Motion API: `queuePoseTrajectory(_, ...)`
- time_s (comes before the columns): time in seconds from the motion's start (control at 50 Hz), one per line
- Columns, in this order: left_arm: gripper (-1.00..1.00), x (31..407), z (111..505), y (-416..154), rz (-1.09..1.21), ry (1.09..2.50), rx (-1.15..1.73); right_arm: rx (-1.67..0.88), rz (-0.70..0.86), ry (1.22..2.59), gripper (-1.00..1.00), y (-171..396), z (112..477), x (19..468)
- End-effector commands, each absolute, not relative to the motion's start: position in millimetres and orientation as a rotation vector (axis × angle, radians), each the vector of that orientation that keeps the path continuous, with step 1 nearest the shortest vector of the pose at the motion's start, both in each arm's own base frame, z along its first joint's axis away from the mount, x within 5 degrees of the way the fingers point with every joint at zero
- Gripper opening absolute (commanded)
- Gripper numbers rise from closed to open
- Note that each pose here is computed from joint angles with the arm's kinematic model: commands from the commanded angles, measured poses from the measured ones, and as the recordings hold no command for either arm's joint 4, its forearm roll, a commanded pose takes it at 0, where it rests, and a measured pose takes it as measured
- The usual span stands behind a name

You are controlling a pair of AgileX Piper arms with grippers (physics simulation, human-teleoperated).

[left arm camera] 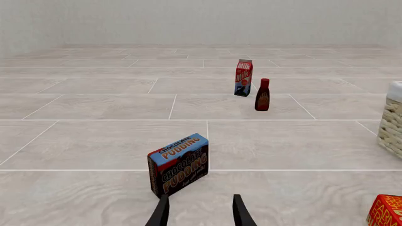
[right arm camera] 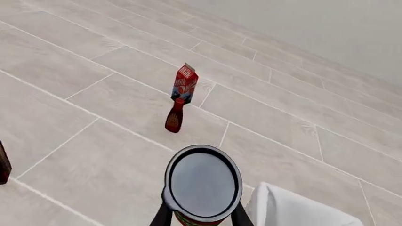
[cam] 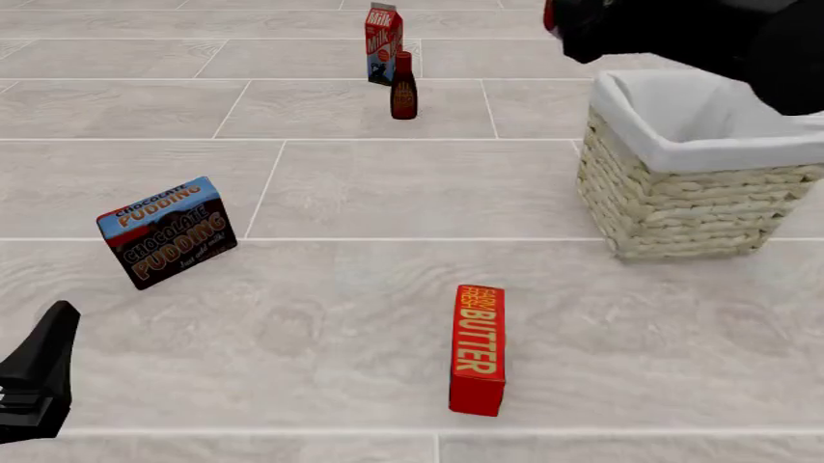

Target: Pick the tomato sauce and place it in the basket.

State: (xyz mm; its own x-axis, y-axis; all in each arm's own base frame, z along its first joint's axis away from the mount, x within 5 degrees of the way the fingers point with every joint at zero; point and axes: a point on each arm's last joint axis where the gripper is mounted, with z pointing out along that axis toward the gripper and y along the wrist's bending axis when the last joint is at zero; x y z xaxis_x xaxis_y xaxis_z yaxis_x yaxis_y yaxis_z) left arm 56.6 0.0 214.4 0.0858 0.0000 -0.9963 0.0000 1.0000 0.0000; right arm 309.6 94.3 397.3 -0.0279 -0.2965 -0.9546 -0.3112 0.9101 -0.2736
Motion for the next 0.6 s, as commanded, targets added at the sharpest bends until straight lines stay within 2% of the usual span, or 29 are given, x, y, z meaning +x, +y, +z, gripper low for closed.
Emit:
queuePoseTrajectory(0.02,1.00,57,214,0,0.000,1.485,0.000,-0.401,-0.051,1.618,-1.00,67,414,313)
queuePoseTrajectory(0.6,1.00,57,214,0,0.000,1.485,0.000,-0.258,-0.201,1.660,-1.00,7,409,327)
